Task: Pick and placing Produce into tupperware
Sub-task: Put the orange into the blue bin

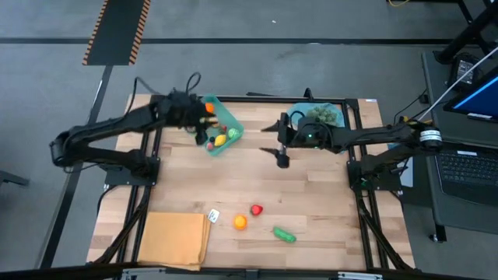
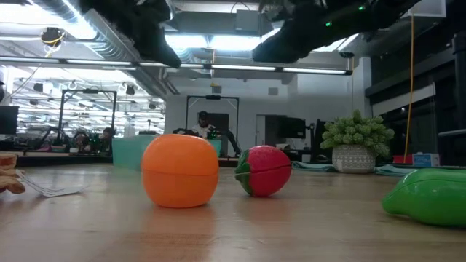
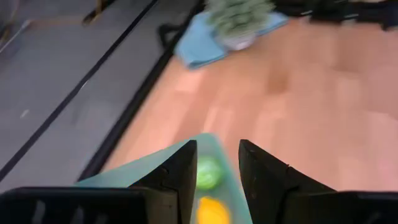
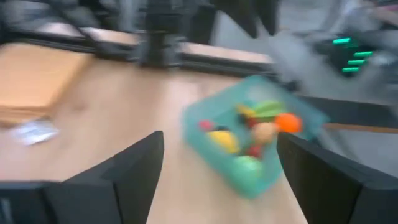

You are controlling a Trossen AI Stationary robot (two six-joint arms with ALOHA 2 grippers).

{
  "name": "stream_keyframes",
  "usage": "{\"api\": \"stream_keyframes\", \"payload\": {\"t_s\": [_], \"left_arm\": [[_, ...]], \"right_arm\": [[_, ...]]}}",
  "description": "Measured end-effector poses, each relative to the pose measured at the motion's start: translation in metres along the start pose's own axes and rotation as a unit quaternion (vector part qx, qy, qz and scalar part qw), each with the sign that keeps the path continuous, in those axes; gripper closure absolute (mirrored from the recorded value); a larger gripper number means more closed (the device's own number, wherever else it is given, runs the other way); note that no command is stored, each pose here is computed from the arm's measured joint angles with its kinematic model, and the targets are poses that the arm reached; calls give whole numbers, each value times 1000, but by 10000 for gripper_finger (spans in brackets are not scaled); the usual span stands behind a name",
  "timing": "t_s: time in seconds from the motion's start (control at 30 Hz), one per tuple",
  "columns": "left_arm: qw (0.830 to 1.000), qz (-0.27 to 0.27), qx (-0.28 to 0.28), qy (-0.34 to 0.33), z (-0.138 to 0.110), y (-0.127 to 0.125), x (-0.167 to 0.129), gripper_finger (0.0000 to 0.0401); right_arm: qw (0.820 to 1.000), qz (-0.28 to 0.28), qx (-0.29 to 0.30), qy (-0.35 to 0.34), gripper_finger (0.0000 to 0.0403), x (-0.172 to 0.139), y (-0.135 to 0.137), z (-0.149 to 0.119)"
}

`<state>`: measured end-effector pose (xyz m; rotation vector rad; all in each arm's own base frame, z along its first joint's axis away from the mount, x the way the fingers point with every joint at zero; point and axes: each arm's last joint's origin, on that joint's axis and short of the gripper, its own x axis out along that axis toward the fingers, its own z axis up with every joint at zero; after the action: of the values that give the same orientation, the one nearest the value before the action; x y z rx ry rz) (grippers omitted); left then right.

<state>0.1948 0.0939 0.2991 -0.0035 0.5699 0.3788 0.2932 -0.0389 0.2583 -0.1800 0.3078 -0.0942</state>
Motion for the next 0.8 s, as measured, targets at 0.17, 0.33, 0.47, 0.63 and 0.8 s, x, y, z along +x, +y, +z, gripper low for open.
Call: {"api": "stream_keyframes", "payload": {"t_s": [0.17, 0.33, 0.47, 0.63, 0.8], "left_arm": [[995, -56, 30, -75, -26, -33, 0, 302], [986, -117, 27, -114, -52, -62, 3, 312], [974, -167, 47, -146, -65, -84, 3, 320], [959, -225, 72, -159, -76, -107, -2, 330], [949, -264, 92, -149, -87, -122, -6, 340]], "right_arm": [[996, 86, 13, -17, 91, -16, 6, 3], [994, 92, 26, -52, 91, -31, 17, -28], [989, 106, 22, -102, 91, -48, 32, -52], [984, 123, 49, -118, 91, -68, 42, -74], [985, 129, 41, -111, 91, -79, 46, -90]]}}
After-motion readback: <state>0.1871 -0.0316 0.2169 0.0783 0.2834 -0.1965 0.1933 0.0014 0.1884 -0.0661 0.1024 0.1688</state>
